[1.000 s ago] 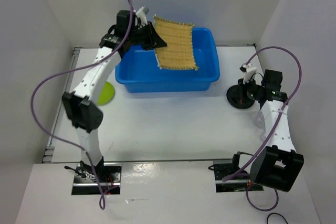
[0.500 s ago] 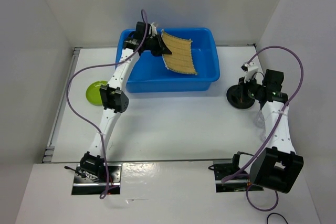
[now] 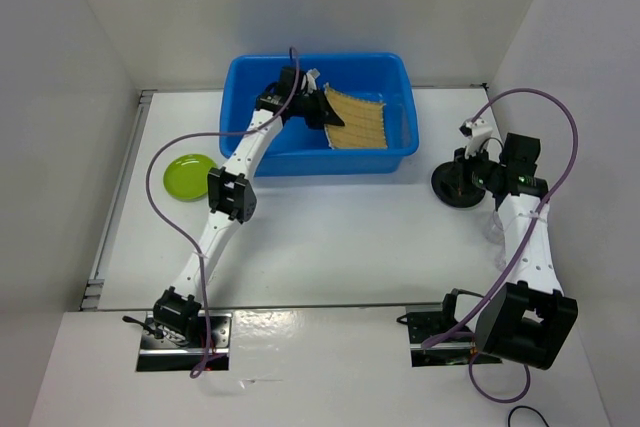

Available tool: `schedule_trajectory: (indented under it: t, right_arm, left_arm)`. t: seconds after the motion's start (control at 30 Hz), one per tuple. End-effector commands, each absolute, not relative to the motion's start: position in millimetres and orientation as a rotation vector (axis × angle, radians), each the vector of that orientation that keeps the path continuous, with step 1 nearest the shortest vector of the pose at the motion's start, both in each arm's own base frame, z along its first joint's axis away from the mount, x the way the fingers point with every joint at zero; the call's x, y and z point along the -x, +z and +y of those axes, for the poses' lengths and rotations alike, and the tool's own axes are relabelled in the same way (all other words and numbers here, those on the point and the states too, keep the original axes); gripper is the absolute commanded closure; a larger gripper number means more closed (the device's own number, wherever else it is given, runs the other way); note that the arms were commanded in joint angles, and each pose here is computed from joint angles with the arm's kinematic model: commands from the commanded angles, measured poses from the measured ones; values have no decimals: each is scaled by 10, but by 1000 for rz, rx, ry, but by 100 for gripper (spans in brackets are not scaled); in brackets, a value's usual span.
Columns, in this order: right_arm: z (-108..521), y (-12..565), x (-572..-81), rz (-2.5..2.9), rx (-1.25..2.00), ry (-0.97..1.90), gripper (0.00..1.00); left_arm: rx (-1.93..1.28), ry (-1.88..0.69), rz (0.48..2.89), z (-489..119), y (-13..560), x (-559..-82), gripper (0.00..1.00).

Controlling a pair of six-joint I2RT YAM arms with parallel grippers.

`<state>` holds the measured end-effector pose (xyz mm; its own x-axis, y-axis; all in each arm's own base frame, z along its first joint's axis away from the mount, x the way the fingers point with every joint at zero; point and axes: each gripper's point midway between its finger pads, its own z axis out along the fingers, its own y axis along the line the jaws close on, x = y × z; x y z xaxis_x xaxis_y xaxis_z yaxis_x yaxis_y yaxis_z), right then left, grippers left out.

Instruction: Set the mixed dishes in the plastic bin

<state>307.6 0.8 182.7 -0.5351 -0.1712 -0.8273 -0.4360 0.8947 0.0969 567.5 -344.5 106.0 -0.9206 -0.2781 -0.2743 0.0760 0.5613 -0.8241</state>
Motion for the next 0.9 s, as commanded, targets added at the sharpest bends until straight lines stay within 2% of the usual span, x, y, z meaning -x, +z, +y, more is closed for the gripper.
schedule_trajectory:
  t: [0.0,0.1,0.13,0.17,0.2,0.23,0.4,0.43,0.53,0.73,0.77,0.8,0.83,0.87]
  right_arm:
    - [-8,1936,-3124,2082,440,341,92]
    - [-8,1936,-3124,2082,440,341,91]
    - [-11,1936,-3125,2079,449,336,91]
    - [-9,1961,-3118,2072,452,330,91]
    - [6,1967,-3116,2067,456,340,91]
    - [6,1967,-3116,2067,456,340,91]
    - [6,2038,-3117,2041,464,322,89]
    - [13,2024,-3093,2041,464,322,89]
    - [-3,2062,-3101,2029,465,301,87]
    - [-5,2064,-3097,2018,476,290,86]
    - [-5,2064,-3097,2018,476,290,86]
    - [-20,2059,-3099,2022,472,280,86]
    - [-17,2084,-3091,2015,474,275,86]
    - [-13,2041,-3077,2024,472,281,85]
  left_arm:
    - [114,-1339,2341,-3467,1316,-5728,72]
    - [111,-1327,2315,-3453,1461,-5744,50]
    - [103,-1319,2323,-3446,1442,-5732,28]
    - [109,-1305,2313,-3428,1523,-5737,15]
    - [109,-1269,2299,-3392,1607,-5756,5]
    - [124,-1237,2317,-3354,1607,-5740,0]
    - [164,-872,2335,-2864,1796,-5766,0]
    - [163,-712,2311,-2707,1831,-5822,0]
    - [187,-481,2257,-2332,2162,-5795,0]
    - [280,-264,2249,-1745,2587,-5527,0]
    - [314,-156,2288,-1560,2570,-5371,0]
    - [318,-85,2205,-1458,2959,-5239,0]
    - [347,284,2228,-1286,2687,-5084,0]
    - [412,423,2181,-1214,2692,-4952,0]
